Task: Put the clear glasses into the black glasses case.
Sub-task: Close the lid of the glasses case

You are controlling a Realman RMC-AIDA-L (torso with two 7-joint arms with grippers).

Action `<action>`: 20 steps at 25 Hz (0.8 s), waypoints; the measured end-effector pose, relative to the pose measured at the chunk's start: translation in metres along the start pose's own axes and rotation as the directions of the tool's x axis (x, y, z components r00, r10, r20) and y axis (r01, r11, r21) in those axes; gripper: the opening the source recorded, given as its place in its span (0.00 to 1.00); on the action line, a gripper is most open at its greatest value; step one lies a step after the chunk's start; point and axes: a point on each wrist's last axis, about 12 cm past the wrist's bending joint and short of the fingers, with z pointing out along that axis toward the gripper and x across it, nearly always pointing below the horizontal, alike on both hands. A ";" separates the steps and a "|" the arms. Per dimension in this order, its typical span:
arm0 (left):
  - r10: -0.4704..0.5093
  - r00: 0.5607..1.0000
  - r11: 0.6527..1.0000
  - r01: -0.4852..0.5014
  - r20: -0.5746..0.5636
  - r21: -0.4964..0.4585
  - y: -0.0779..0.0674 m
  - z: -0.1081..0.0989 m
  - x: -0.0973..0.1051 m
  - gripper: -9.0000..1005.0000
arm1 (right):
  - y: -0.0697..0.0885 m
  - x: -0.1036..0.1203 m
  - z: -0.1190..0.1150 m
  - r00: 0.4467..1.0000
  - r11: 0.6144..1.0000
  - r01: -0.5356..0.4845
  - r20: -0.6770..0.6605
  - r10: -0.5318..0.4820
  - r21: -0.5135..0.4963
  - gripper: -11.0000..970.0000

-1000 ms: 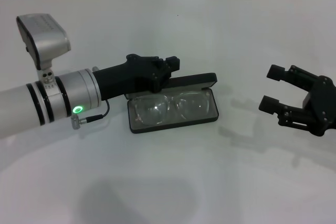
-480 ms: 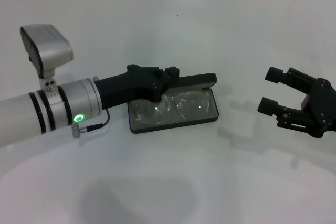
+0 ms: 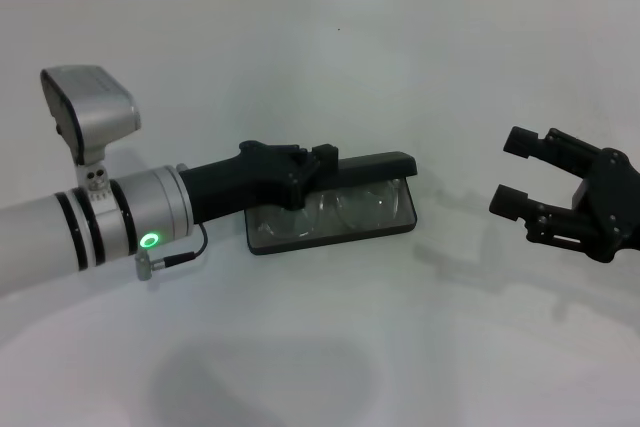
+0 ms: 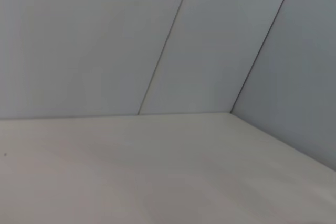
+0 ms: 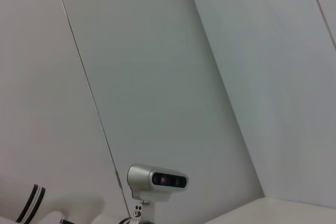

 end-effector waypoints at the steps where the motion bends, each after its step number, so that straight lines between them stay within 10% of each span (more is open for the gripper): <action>1: -0.005 1.000 1.000 0.005 -0.004 -0.001 0.000 -0.001 0.002 0.10 | 0.000 0.000 0.000 1.000 1.000 0.000 0.000 0.000 0.000 0.89; 20: -0.019 1.000 1.000 0.019 -0.002 0.025 -0.007 -0.007 0.015 0.12 | -0.001 0.002 0.002 1.000 1.000 -0.016 -0.002 0.016 0.001 0.89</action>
